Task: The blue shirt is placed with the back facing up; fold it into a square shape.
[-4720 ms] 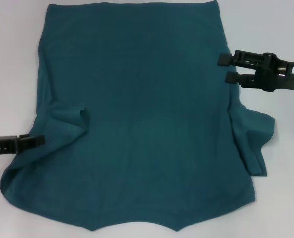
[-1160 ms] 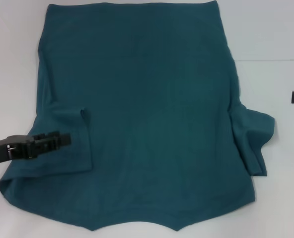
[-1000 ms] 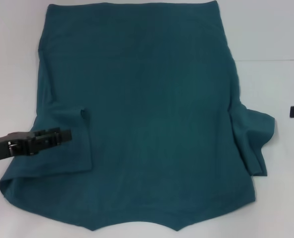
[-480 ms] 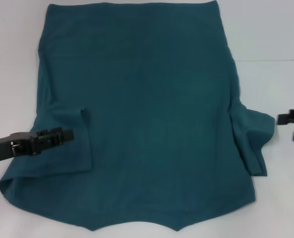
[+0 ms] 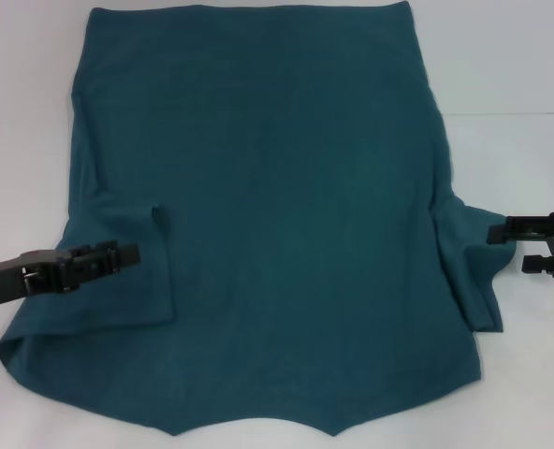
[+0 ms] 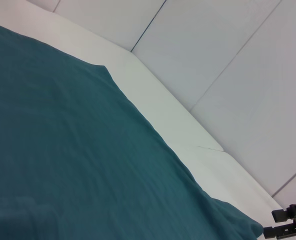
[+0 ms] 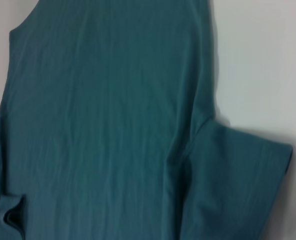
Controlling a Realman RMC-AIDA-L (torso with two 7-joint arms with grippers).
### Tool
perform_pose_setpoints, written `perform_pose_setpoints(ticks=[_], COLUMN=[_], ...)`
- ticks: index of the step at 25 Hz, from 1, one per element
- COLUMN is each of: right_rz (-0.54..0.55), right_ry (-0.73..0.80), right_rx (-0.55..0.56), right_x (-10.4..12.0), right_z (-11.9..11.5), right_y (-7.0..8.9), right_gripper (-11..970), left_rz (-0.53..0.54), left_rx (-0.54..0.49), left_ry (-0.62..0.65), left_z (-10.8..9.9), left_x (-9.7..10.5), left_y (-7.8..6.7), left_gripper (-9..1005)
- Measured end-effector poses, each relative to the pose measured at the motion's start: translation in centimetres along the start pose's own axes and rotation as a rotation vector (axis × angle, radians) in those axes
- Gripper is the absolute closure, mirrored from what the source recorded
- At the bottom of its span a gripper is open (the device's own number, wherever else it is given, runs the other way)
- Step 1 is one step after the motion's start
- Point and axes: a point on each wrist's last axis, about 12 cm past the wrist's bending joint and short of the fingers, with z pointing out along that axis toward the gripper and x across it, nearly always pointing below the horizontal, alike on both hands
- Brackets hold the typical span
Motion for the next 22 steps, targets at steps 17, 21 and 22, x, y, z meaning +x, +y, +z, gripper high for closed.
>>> perform_pose_setpoints(ticks=[17, 21, 22], right_rz=[-0.040, -0.066, -0.068], right_ry=[-0.043, -0.007, -0.002], right_rx=[0.017, 0.020, 0.019], right_x=[-0.1, 0.1, 0.2], right_z=[2.4, 2.5, 2.5], right_y=[1.1, 1.4, 1.5], right_gripper=[37, 45, 47], left_rz=[0.000, -0.001, -0.001], left_rx=[-0.017, -0.029, -0.030], left_ry=[-0.005, -0.007, -0.007], left_z=[0.0, 0.0, 0.0], left_x=[-0.1, -0.1, -0.1], left_y=[0.2, 0.3, 0.4], left_gripper=[485, 486, 486])
